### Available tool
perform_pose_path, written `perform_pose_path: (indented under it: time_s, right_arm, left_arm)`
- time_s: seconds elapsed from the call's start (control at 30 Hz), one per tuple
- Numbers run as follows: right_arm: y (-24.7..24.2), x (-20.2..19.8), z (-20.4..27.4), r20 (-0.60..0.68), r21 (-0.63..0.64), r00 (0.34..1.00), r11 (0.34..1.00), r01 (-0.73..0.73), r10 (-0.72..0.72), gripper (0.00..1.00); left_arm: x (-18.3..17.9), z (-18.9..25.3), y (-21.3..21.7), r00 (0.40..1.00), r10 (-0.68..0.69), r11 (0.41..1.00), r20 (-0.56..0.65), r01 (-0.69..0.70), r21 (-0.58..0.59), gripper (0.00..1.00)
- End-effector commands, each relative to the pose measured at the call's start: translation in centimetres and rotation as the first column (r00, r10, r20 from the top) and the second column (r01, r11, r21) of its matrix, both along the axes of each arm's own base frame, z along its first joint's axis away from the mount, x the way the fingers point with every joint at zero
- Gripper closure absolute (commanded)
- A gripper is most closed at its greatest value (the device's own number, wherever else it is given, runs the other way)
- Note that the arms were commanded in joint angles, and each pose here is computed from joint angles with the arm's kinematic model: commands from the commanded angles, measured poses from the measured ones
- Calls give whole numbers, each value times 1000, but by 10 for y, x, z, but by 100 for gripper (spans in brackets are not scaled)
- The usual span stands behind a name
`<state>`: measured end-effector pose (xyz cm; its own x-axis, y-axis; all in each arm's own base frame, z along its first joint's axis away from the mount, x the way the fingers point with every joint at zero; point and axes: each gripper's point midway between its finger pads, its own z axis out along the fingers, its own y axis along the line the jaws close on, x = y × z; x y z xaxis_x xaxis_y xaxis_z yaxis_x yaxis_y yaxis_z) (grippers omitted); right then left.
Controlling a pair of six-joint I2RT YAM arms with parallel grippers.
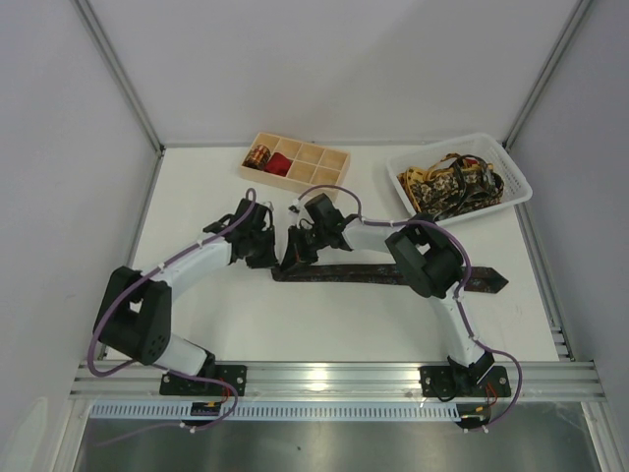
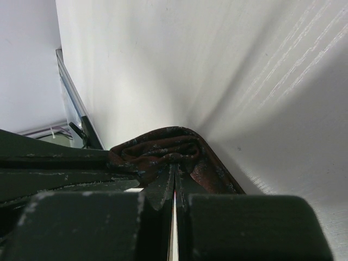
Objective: Roll the ties
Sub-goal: Roll the tie
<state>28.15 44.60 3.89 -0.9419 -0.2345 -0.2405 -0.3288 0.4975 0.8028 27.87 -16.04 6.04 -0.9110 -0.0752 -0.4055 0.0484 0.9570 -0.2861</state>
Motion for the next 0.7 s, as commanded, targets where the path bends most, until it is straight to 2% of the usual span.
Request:
perform_pose_path:
  time_s: [0.0,0.67]
  right_arm:
    - [9,5,5,24,37,1000,999,-7,6,100]
    - [-4,6,16,31,19,999,1000,8,-9,100]
  left_arm:
    - [13,21,-32,998,-39,995,53,44,-93,100]
    - [15,-1,-56,998,-69,992,-1,68,-107,99]
